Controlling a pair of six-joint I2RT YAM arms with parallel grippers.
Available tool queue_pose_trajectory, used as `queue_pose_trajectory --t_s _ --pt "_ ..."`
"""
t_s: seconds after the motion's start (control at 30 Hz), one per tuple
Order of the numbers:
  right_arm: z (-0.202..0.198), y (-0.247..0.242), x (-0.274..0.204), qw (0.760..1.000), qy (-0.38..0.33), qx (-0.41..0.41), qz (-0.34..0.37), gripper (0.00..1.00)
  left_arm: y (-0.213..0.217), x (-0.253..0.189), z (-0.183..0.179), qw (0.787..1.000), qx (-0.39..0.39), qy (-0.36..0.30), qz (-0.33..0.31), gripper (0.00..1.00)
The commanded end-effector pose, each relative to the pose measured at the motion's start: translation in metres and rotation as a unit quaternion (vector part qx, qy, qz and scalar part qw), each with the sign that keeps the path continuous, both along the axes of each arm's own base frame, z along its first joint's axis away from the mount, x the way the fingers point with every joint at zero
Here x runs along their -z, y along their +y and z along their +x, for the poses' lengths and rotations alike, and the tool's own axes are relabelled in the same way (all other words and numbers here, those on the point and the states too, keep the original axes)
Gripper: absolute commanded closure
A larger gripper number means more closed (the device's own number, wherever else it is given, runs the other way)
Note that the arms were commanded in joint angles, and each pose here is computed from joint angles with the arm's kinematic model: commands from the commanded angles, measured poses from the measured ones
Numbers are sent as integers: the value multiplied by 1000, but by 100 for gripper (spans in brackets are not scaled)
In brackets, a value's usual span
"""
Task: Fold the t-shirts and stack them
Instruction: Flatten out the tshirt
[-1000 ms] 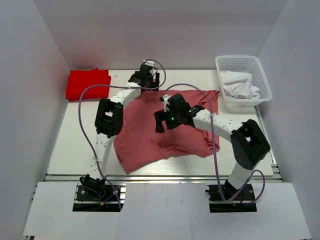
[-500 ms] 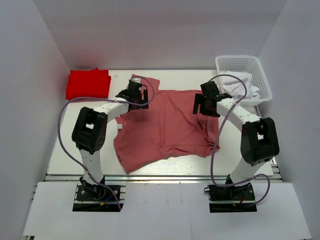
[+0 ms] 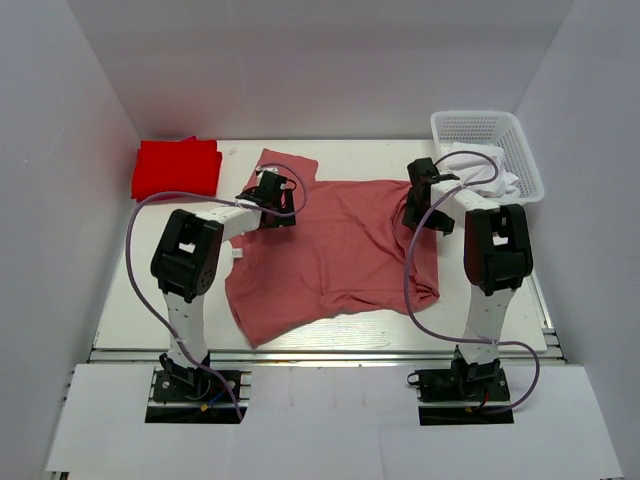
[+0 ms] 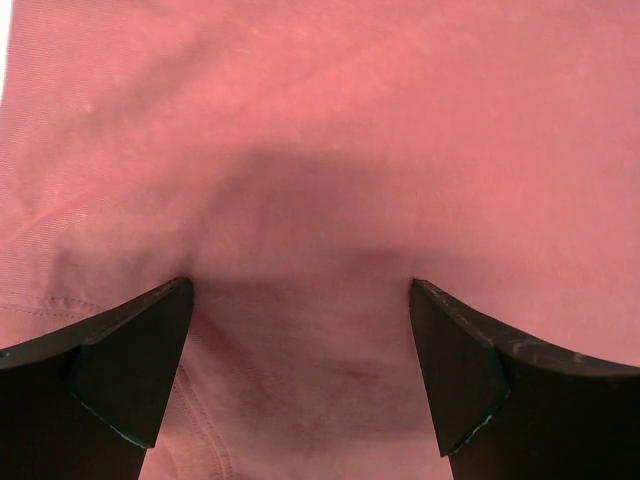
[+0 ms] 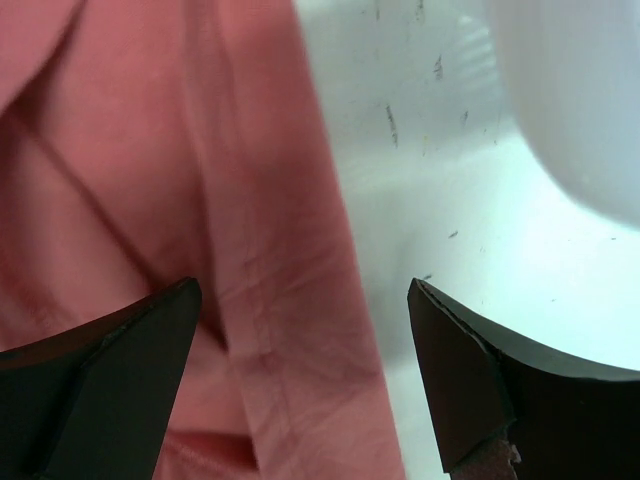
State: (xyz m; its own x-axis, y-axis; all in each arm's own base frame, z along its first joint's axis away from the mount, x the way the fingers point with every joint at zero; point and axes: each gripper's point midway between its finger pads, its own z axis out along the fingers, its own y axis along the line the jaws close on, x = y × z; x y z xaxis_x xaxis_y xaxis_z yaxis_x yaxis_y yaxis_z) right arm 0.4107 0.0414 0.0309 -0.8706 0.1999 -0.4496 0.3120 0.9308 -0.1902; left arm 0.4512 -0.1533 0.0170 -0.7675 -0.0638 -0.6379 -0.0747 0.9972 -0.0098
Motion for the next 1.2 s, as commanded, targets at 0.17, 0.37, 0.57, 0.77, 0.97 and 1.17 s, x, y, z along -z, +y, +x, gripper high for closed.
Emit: queue_pose_trajectory --t_s 0.17,0.37,0.57,0.77,0.97,1.17 --pt "-18 -40 -5 998 -1 55 -21 11 68 50 -40 989 -84 109 50 0" --pt "-40 -67 -11 997 -9 77 -5 11 100 38 -26 987 -118 91 68 0" --pt "-32 -64 -16 997 -29 26 59 11 117 14 -2 989 -116 53 69 0" --pt "-33 -92 -38 996 -55 49 40 9 105 2 24 996 -65 33 50 0" --pt "-10 -61 -86 988 -127 -41 84 9 69 -58 52 998 34 -50 10 0" --pt "-53 41 -105 950 -144 -203 189 11 42 -92 28 992 82 -76 -55 0"
